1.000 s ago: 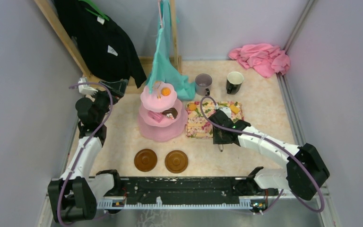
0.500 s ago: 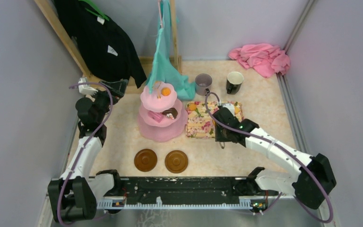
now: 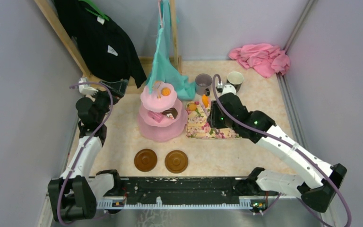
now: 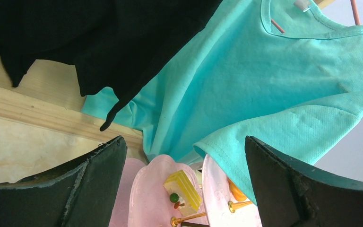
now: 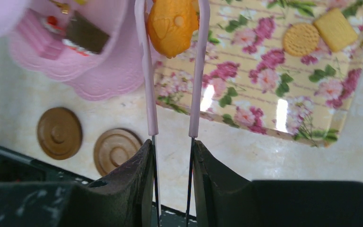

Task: Serve the afternoon tea
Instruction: Place the desert on the desert table.

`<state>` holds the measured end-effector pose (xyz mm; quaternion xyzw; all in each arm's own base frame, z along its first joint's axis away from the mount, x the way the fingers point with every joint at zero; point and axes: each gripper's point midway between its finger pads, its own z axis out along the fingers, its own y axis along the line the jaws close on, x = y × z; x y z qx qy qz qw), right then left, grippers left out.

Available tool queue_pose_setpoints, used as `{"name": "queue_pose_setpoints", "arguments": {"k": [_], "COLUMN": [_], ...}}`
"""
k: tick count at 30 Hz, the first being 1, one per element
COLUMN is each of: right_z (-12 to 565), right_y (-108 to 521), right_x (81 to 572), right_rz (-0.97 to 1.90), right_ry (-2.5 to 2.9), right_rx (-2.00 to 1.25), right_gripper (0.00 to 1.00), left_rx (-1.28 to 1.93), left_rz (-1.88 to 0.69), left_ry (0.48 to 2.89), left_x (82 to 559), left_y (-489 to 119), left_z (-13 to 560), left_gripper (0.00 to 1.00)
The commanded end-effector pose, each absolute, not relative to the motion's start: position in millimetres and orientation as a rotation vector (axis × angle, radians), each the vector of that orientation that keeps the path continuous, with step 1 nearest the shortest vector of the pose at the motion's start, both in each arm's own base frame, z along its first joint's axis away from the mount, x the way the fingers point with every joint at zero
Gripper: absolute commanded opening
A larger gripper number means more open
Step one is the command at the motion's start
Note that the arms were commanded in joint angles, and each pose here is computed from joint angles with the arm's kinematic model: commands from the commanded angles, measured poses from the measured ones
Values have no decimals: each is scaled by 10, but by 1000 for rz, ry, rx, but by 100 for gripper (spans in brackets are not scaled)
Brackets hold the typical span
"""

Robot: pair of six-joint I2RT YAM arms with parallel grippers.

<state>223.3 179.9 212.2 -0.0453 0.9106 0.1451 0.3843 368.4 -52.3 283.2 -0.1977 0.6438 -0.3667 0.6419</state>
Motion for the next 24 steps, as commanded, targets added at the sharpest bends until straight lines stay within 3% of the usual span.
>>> {"name": "queue_pose_setpoints", "arguments": {"k": [1,8,24], "right_z": [2845,3165,3206], "right_y": [2183,2618,3543], "right_x": [2263,2264,2286], "right_rz": [519,559,585], "right_ry": [2158,2117,2127], "right_rx": [-195,-311,-517], "right_gripper": [0,0,0], "left_rx": [-422,-427,-427], "left_rz": [-836,-832,-838], "left_ry": [1450,1456,1456], "left_x": [3686,3701,3703], "left_y": [-542,-535,-537], "left_z": [2884,2866,2880], "left_gripper": [99,99,99]}}
